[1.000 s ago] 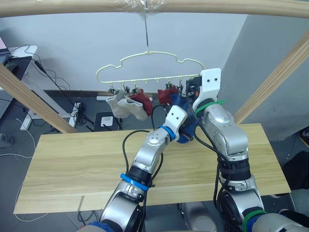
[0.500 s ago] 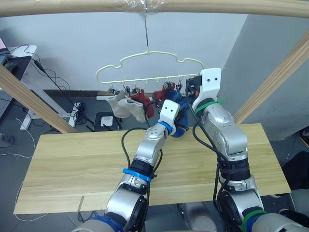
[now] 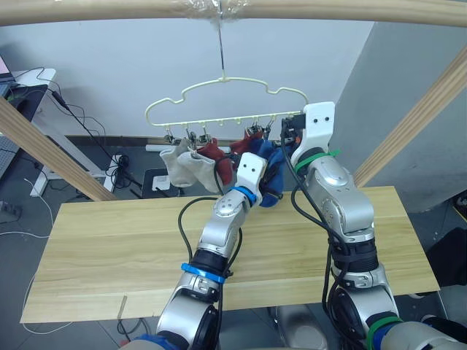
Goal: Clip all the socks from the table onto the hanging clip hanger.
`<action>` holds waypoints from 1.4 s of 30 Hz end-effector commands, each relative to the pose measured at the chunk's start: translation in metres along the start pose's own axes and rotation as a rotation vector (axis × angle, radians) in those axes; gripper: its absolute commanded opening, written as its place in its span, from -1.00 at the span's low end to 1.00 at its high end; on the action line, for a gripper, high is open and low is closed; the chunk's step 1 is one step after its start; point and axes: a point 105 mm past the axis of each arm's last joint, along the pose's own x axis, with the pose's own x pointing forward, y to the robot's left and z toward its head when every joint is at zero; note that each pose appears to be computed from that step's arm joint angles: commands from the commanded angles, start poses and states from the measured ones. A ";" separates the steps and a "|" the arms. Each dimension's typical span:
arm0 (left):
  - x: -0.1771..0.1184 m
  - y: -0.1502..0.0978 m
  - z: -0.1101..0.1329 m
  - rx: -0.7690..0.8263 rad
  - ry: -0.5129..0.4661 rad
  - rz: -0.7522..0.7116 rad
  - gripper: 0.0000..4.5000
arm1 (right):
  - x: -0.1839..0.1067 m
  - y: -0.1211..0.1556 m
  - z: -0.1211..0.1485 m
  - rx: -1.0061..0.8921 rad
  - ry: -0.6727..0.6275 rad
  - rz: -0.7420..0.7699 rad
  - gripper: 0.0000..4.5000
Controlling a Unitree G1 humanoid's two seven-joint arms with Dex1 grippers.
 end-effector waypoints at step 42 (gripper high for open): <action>0.009 -0.008 0.023 -0.002 -0.085 -0.024 -1.00 | -0.045 -0.012 0.030 -0.083 0.014 0.256 0.97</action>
